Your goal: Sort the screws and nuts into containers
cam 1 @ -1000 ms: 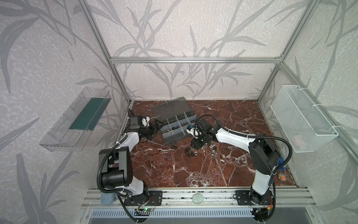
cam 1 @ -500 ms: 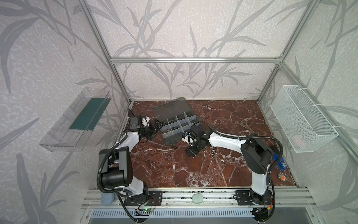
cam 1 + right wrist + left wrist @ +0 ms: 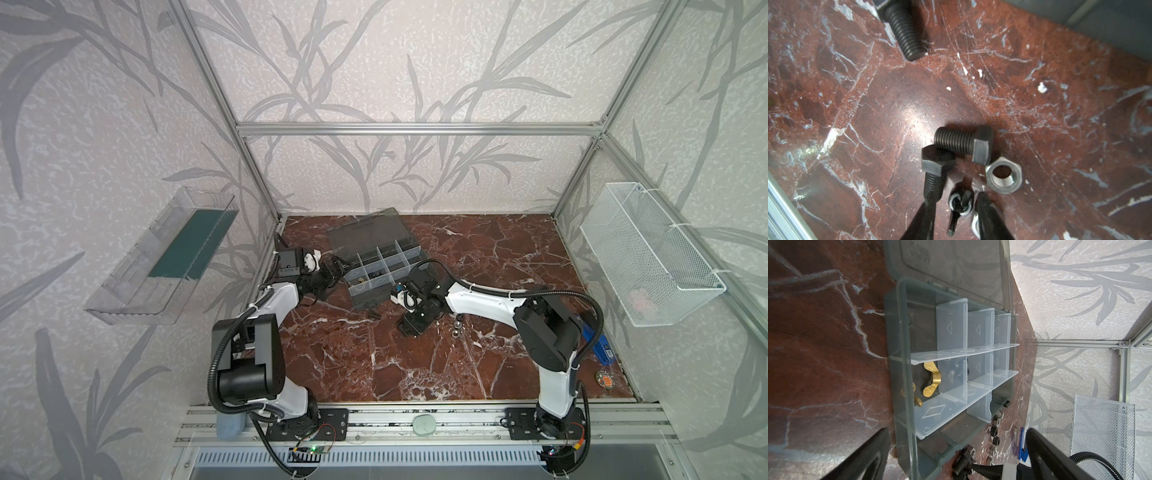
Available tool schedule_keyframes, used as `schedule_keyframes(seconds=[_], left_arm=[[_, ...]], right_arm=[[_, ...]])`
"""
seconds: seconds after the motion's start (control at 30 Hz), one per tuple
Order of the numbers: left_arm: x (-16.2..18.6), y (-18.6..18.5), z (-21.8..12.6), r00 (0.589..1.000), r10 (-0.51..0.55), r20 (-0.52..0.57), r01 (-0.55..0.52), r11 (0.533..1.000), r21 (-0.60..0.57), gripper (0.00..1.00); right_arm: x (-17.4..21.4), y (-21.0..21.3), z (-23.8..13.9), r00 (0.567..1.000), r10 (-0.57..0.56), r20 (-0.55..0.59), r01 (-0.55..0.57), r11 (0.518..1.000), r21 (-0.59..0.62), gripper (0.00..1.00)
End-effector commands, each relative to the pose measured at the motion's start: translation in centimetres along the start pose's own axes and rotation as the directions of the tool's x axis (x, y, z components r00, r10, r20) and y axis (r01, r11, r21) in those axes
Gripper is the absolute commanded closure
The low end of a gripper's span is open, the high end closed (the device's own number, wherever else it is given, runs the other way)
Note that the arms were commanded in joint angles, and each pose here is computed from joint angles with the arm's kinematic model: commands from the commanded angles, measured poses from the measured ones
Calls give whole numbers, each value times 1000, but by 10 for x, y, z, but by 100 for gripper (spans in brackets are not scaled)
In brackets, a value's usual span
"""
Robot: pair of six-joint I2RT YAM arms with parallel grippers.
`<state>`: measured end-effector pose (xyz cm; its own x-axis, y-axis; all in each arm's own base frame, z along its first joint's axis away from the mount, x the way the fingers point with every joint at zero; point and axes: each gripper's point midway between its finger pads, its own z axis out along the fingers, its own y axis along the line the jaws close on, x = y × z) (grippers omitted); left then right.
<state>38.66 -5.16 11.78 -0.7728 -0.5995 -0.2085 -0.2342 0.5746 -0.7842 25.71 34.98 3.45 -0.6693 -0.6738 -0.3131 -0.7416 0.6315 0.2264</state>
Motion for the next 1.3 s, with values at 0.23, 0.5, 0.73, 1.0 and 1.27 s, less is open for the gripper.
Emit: schedule_keyframes(seconds=[0.23, 0.5, 0.73, 1.0, 1.27], left_arm=[[3, 2, -2, 1000, -11, -4, 11, 1000, 0, 0], [3, 1, -3, 1000, -10, -2, 10, 1000, 0, 1], [2, 1, -3, 1000, -10, -2, 10, 1000, 2, 0], [2, 1, -2, 1000, -9, -4, 9, 1000, 3, 1], [2, 1, -2, 1000, -8, -4, 8, 1000, 5, 0]], right_arm=[[6, -3, 9, 999, 2, -48, -1, 1000, 11, 74], [8, -4, 15, 998, 5, -61, -4, 1000, 8, 81], [8, -4, 17, 998, 1, -69, -1, 1000, 2, 89], [5, -2, 12, 997, -9, -71, 9, 1000, -2, 100], [-29, 4, -31, 998, -40, 40, 42, 998, -53, 100]])
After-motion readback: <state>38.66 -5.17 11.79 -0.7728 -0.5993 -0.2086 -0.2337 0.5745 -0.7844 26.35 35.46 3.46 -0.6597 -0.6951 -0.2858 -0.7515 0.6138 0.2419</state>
